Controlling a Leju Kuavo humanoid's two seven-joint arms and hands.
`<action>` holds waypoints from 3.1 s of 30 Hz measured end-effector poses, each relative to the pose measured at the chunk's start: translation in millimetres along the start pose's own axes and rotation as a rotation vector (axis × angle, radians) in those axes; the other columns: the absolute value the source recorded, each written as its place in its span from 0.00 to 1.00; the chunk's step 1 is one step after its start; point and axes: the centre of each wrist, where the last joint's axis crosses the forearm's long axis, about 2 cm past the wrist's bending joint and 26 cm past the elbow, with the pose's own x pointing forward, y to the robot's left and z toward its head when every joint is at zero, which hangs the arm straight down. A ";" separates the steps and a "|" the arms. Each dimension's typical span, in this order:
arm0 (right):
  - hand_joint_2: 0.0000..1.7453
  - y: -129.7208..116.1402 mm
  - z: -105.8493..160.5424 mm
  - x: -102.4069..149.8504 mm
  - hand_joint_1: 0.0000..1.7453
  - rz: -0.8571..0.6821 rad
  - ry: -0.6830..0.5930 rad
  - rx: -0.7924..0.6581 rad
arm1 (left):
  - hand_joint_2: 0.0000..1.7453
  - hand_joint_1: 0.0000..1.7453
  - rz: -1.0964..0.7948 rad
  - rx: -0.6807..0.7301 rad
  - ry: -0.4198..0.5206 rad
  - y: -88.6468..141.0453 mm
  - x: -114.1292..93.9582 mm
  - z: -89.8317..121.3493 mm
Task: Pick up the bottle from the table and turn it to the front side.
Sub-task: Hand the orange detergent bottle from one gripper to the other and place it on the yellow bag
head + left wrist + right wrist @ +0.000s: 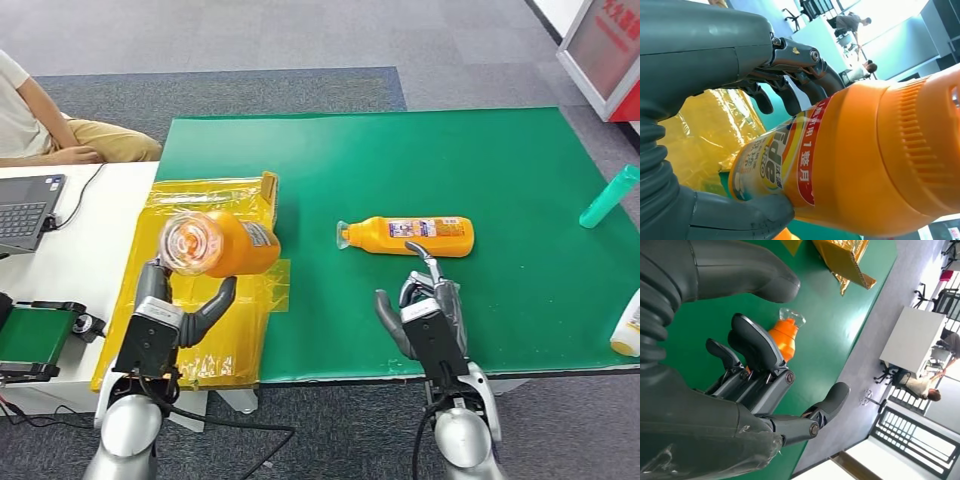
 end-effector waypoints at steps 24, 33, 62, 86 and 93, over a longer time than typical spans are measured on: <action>1.00 -20.7 11.3 29.9 1.00 -0.057 -0.122 -0.037 | 1.00 1.00 -0.734 0.003 0.189 36.0 -37.9 -2.1; 1.00 -24.8 11.0 34.2 1.00 -0.072 -0.153 -0.039 | 1.00 1.00 -1.015 -0.104 0.314 30.3 -59.8 3.0; 1.00 -55.0 22.7 54.0 1.00 -0.048 -0.279 -0.134 | 1.00 0.00 -1.148 -0.265 0.309 14.7 -85.0 20.3; 1.00 -70.0 27.3 43.3 0.00 -0.020 -0.234 -0.116 | 1.00 0.00 -0.265 -0.145 0.295 26.0 -42.8 23.4; 1.00 -72.2 25.5 34.0 0.00 -0.159 -0.169 -0.014 | 1.00 0.00 0.094 -0.118 0.219 31.6 -23.7 41.1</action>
